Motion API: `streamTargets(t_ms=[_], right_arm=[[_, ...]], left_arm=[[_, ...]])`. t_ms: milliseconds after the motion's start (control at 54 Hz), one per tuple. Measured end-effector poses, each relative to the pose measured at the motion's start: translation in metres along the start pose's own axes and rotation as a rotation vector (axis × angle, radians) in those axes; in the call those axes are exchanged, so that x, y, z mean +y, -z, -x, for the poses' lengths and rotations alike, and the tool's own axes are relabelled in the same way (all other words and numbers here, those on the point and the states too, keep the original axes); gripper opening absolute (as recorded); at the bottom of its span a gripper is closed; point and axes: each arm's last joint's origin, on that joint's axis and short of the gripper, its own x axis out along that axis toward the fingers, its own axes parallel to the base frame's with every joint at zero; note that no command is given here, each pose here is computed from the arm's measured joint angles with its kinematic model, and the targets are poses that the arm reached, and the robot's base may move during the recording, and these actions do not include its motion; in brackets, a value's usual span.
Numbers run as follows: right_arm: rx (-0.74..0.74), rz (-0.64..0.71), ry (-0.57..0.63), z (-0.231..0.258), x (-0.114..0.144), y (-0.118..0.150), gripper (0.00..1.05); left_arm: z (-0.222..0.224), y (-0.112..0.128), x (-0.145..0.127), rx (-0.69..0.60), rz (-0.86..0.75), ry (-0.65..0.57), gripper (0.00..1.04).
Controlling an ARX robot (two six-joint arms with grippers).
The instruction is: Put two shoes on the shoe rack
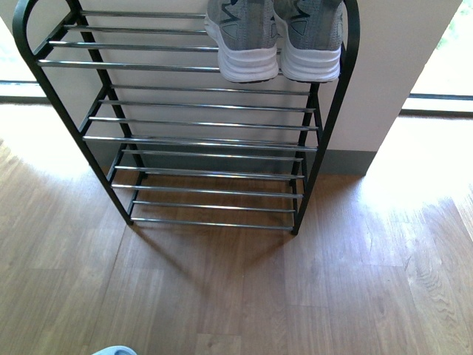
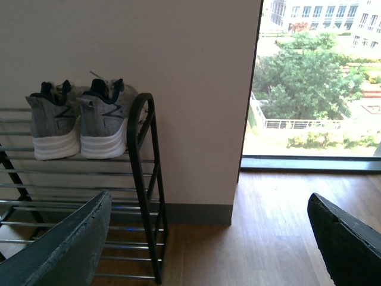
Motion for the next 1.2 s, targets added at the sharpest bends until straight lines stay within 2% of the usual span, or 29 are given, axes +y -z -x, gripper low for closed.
streamTargets(t_ms=[1204], right_arm=[[-0.001, 0.0, 0.0, 0.0, 0.0, 0.0, 0.96]], left_arm=[[0.037, 0.001, 0.0, 0.002, -0.001, -0.002, 0.01]])
